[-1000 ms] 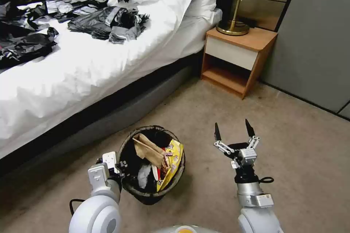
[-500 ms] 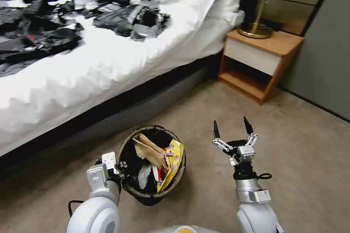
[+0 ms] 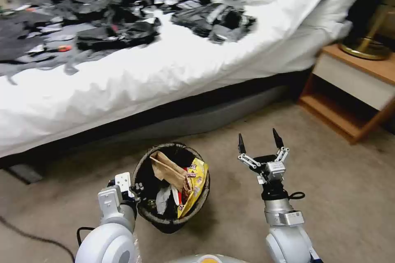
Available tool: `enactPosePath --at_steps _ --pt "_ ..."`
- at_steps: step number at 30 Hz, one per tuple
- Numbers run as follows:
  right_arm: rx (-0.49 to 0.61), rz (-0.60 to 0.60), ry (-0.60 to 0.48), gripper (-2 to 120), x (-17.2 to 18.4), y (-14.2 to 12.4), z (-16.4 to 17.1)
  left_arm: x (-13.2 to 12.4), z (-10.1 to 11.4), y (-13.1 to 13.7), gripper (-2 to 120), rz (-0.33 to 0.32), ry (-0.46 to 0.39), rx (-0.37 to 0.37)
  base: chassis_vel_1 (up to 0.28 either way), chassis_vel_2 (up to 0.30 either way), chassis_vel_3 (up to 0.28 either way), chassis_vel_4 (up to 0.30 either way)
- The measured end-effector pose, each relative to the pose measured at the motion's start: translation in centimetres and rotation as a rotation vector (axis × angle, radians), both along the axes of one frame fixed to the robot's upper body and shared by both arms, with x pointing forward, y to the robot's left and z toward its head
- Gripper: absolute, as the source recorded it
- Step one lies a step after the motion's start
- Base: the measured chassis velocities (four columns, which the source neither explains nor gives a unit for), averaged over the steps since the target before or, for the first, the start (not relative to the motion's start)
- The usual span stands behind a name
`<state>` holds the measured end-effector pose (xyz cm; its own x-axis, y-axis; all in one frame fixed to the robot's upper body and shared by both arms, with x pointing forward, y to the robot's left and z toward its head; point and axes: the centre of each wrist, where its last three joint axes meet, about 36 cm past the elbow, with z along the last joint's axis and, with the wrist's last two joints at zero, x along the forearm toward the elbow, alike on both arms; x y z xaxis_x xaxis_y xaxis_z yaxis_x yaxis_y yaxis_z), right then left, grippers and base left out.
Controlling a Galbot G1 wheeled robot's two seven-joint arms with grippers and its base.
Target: Pick up the trash bin, then pick up the garbage from the floor and place it into the trash bin.
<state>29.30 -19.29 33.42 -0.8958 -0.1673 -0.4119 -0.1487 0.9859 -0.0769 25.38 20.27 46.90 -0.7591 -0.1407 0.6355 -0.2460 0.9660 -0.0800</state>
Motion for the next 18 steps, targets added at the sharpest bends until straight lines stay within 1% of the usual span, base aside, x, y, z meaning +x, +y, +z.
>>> enactPosePath --at_steps 18 --pt "-0.018 0.047 0.014 100 -0.28 0.48 -0.15 -0.11 -0.03 0.00 0 -0.006 0.004 0.003 0.123 0.125 0.119 0.119"
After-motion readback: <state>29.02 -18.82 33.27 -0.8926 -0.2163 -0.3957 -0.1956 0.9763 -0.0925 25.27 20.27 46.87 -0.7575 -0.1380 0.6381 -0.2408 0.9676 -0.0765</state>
